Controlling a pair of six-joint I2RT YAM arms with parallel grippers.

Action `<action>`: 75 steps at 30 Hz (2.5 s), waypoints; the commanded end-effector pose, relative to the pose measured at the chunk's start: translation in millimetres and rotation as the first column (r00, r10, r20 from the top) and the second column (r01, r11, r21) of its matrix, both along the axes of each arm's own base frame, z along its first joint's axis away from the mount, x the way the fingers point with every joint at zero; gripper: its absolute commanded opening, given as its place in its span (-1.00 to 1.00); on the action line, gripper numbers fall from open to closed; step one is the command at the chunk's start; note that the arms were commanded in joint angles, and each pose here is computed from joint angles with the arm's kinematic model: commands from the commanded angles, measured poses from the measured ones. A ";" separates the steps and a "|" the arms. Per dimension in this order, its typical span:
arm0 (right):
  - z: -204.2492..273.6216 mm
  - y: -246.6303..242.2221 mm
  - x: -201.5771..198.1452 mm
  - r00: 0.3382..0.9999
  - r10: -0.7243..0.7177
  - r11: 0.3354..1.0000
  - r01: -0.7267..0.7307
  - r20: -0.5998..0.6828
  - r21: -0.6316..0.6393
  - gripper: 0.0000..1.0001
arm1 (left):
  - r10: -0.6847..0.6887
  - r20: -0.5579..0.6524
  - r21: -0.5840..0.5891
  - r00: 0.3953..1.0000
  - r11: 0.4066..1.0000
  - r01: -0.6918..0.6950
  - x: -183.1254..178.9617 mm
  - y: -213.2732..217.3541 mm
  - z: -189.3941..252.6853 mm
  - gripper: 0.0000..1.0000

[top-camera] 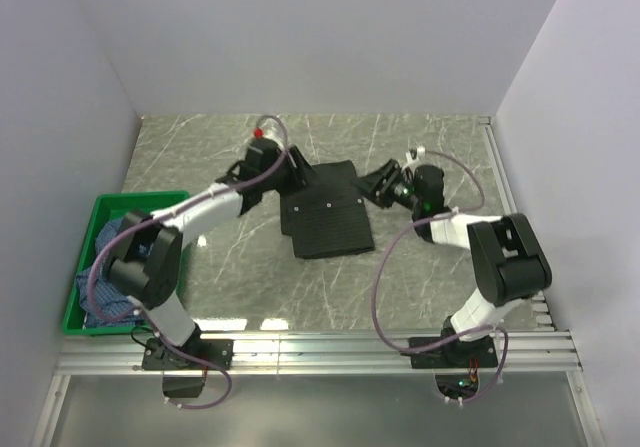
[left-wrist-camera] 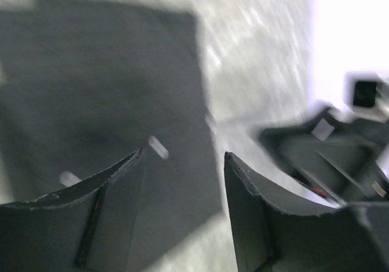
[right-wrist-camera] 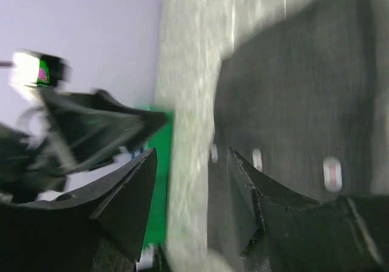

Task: Fold and stack the long sleeve shirts
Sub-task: Fold the shirt

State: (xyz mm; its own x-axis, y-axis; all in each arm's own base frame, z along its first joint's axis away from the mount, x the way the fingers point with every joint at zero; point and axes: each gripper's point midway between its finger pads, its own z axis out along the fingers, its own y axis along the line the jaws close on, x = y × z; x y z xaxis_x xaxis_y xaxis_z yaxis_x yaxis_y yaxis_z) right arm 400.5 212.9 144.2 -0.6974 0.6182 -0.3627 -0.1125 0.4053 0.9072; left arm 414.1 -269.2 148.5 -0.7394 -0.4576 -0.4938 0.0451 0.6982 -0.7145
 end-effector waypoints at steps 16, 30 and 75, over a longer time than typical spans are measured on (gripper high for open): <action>-101.7 -18.7 -105.2 0.985 0.006 0.991 -0.028 -0.172 -0.129 0.05 | -0.075 -0.302 0.097 0.950 0.989 0.109 -156.5 -25.9 -119.7 0.03; -83.4 -48.6 -116.6 0.986 -0.042 0.896 -0.035 -0.164 -0.442 0.01 | 0.044 -0.144 0.242 0.989 0.970 -0.008 -136.8 13.2 -47.2 0.14; -13.6 104.5 -146.0 0.948 0.306 0.909 -0.318 -0.086 -0.270 0.11 | 0.190 0.009 0.253 0.982 0.949 -0.186 -43.1 101.2 10.3 0.33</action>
State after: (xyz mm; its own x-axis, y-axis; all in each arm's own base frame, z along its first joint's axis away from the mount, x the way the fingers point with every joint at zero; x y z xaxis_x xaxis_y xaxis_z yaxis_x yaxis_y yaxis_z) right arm 253.9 327.0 121.2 -0.8667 0.2483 -0.4327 -0.1871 0.6422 0.7433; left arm 395.3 -162.9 155.4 -0.6474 -0.4222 -0.6345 -0.1253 0.8802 -0.4578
